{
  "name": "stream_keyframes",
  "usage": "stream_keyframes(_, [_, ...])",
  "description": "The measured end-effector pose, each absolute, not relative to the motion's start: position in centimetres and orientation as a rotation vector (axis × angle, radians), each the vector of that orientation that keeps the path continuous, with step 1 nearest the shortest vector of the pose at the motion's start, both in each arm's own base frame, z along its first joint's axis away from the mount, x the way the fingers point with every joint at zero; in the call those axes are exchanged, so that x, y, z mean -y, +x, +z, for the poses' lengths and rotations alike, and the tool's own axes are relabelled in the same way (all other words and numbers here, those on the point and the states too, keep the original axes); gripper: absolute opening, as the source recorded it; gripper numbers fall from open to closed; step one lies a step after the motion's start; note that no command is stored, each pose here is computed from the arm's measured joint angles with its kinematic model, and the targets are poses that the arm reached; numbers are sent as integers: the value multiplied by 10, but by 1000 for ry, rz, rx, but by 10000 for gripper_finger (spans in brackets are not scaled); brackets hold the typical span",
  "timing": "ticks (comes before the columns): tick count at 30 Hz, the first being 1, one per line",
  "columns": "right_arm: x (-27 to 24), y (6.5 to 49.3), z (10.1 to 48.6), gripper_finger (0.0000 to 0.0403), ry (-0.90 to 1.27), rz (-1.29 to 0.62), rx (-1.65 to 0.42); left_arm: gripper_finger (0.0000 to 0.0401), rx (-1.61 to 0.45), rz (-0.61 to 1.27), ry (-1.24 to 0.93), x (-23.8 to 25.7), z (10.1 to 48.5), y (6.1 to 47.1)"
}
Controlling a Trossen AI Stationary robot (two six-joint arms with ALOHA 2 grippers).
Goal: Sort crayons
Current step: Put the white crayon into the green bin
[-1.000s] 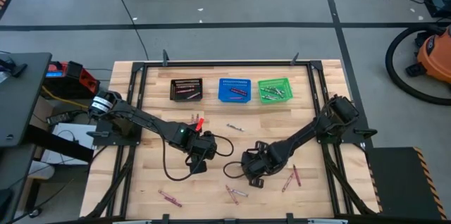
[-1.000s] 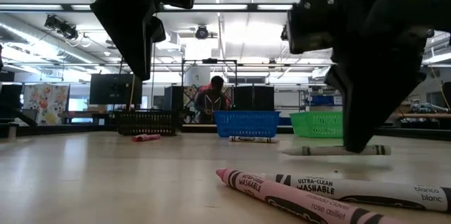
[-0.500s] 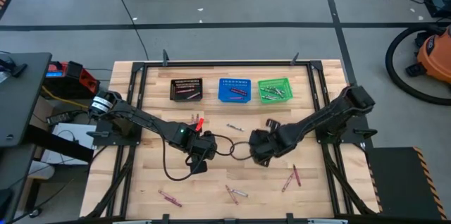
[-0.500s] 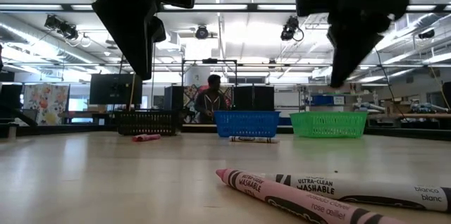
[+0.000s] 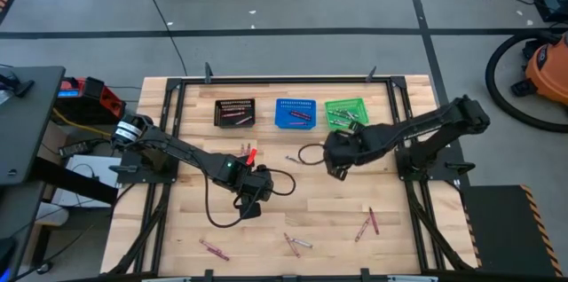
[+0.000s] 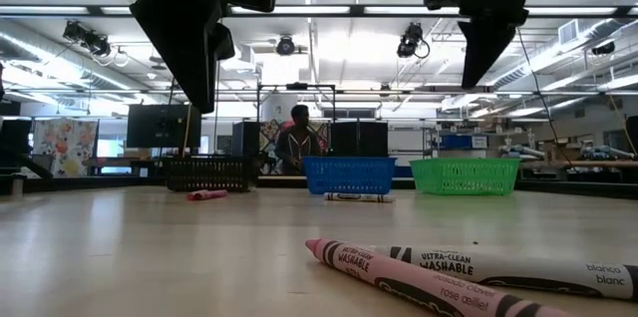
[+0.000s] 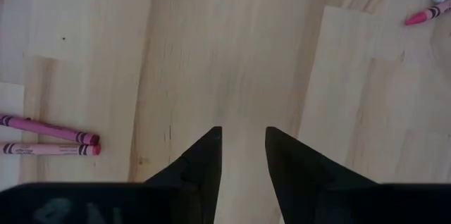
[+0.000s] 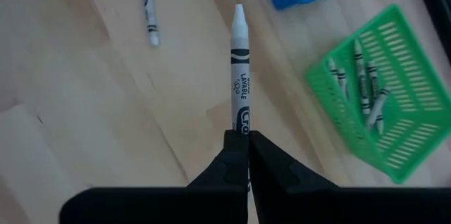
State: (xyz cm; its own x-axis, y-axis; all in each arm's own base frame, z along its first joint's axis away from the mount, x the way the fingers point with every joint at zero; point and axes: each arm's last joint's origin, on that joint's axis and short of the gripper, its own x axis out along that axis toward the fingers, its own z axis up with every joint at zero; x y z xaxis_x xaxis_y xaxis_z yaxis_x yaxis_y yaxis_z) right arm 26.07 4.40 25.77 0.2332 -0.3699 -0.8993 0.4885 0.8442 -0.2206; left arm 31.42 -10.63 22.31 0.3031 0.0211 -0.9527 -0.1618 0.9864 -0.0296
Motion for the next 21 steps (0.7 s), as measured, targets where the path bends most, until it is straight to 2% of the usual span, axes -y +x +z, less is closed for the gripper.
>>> stream_keyframes(21, [68, 239, 275, 12, 209, -688, -1283, 121, -1258, 118, -125, 108, 223, 314])
